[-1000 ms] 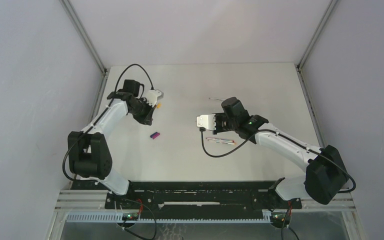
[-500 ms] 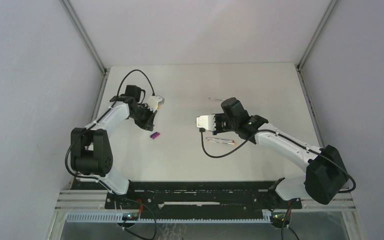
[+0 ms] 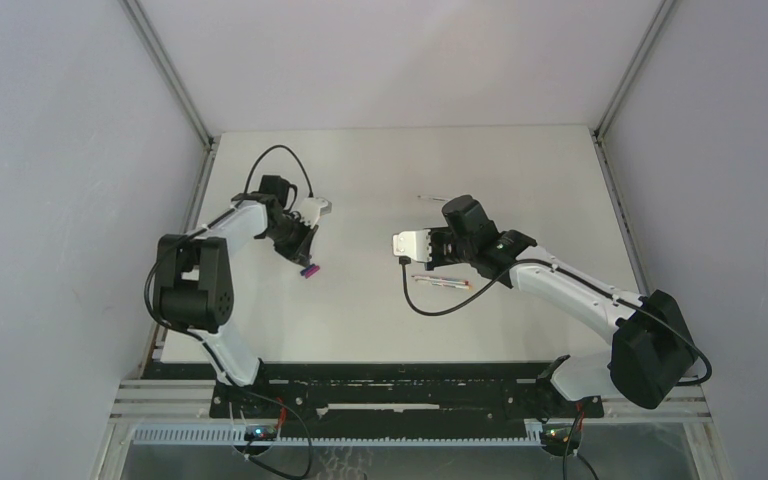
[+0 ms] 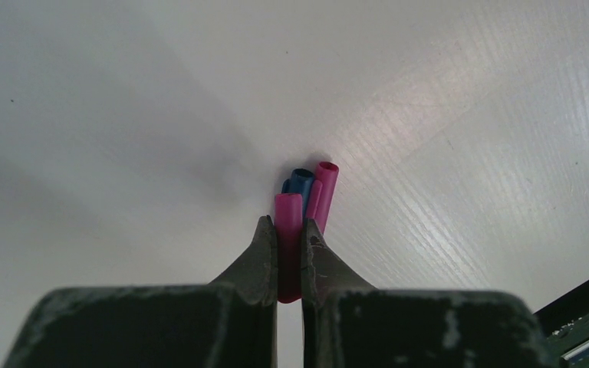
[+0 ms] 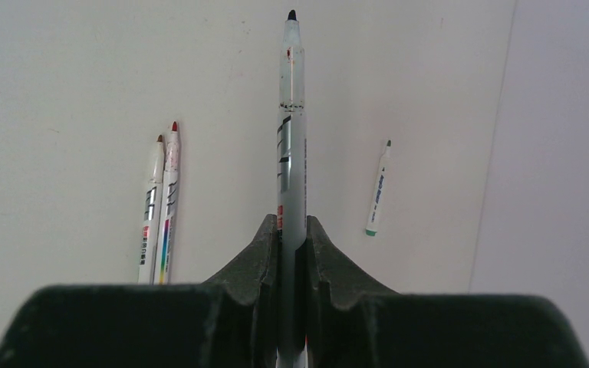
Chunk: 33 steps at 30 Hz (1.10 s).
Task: Open the pen caps
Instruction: Place the pen cap at the center of the board.
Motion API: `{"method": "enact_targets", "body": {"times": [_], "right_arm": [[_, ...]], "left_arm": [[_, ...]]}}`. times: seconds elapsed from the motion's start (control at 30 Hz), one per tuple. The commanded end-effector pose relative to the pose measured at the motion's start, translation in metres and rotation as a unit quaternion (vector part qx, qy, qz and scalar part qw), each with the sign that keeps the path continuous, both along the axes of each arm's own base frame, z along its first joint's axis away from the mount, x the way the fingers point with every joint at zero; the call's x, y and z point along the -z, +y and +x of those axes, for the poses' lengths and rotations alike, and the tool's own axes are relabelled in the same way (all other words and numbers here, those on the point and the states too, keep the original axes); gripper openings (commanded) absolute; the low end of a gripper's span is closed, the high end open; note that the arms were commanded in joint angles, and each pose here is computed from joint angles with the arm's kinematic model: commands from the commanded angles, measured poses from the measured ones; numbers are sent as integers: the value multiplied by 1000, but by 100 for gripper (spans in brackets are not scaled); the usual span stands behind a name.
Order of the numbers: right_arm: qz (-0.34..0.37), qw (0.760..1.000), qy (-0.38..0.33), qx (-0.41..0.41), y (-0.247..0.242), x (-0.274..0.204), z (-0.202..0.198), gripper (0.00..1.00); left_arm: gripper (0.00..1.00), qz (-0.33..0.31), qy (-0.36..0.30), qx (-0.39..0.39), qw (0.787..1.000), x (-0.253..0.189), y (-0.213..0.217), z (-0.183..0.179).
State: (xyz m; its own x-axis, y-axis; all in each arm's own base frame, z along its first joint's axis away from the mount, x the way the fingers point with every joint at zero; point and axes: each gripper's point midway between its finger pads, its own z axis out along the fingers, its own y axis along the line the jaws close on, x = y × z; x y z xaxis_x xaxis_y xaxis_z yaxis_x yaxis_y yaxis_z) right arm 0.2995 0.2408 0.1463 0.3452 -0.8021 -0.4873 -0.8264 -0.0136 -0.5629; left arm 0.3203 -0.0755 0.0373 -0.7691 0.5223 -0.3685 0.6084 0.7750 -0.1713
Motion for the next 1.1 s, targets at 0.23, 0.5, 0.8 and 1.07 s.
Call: {"method": "enact_targets", "body": {"times": [0.23,0.5,0.8,1.07], "right_arm": [[12,1000,-18,-9,4,-14,0,0],[10,1000,-18,-10,4,-13,0,0],[7,1000,-18,-11,4,-12,0,0],[6,1000,-19,-11,4,-11,0,0]], "left_arm": [[6,-17,4,-16,1000,2,0,9],[11,-23,9,-21,999,3,1,9],[15,-26,10,-25,999,3,2,10],[20,-27,11,-25,999,4,2,10]]}}
